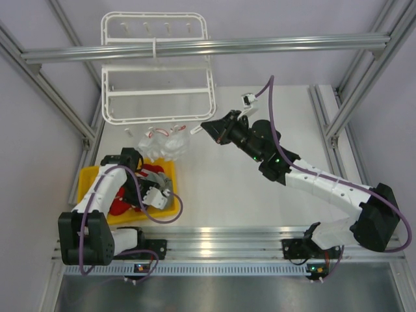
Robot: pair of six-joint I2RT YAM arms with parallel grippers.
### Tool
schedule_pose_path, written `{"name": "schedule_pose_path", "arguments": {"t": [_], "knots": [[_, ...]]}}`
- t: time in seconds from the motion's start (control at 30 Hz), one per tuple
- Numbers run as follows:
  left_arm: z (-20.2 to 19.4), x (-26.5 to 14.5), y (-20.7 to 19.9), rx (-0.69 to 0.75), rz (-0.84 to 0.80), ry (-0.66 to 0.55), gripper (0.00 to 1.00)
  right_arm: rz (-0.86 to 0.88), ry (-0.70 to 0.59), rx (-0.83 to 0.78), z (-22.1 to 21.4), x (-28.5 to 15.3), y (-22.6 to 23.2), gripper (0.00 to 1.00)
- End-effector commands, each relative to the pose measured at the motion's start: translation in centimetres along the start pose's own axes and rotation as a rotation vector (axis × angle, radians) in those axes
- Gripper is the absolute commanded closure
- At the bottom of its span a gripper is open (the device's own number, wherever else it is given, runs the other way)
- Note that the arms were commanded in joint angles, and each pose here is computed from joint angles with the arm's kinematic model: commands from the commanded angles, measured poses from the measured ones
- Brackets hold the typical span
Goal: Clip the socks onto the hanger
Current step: Pick up the sock from the bin.
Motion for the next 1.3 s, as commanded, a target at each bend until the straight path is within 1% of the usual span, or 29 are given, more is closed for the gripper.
{"name": "schedule_pose_path", "arguments": {"t": [0.0,0.13,0.23,0.43,0.7,0.9,1.0,1.03,1.13,1.17,1.23,1.27], "knots": [[-0.3,-0.5,2.2,0.359,0.073,0.005,0.42,0.023,-0.044,-0.004,1.7,0.1,0.8,1.00],[-0.5,-1.5,1.8,0.352,0.079,0.011,0.43,0.024,-0.042,-0.001,1.7,0.0,0.8,1.00],[-0.6,-2.4,2.1,0.343,0.107,0.011,0.43,0.027,-0.039,-0.001,1.6,0.0,0.8,1.00],[-0.7,-3.0,2.7,0.338,0.131,0.002,0.44,0.031,-0.029,-0.001,1.3,0.0,0.7,1.00],[-1.1,-1.9,3.3,0.334,0.143,-0.012,0.44,0.032,-0.025,-0.002,1.3,0.1,0.7,1.00],[-1.9,-0.7,4.0,0.333,0.158,-0.009,0.46,0.030,-0.025,0.000,1.3,0.3,0.6,1.00],[-2.6,-0.3,4.2,0.346,0.153,0.014,0.54,0.025,-0.025,-0.001,1.3,0.4,0.4,1.00],[-2.6,-0.4,4.4,0.347,0.162,0.014,0.61,0.023,-0.024,-0.001,1.3,0.4,0.4,1.00],[-2.4,-0.7,4.8,0.342,0.185,-0.002,0.71,0.023,-0.027,-0.001,1.4,0.4,0.4,1.00],[-2.2,-0.9,4.8,0.338,0.188,-0.005,0.78,0.025,-0.027,-0.002,1.5,0.4,0.5,1.00],[-2.0,-1.2,4.7,0.335,0.190,-0.006,0.85,0.023,-0.029,-0.002,1.6,0.4,0.5,1.00],[-1.7,-1.5,4.4,0.331,0.184,-0.017,0.95,0.023,-0.030,-0.004,1.6,0.5,0.5,1.00]]}}
Point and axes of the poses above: each gripper's point midway between its finger pads, its own x axis out along the fingers, its own y axis along the line the jaws close on, z = x × y, the point moved 3 cm from there along -x, back along the fingers, and after that the axes turned 11 degrees about x, right-handed, at the moved point
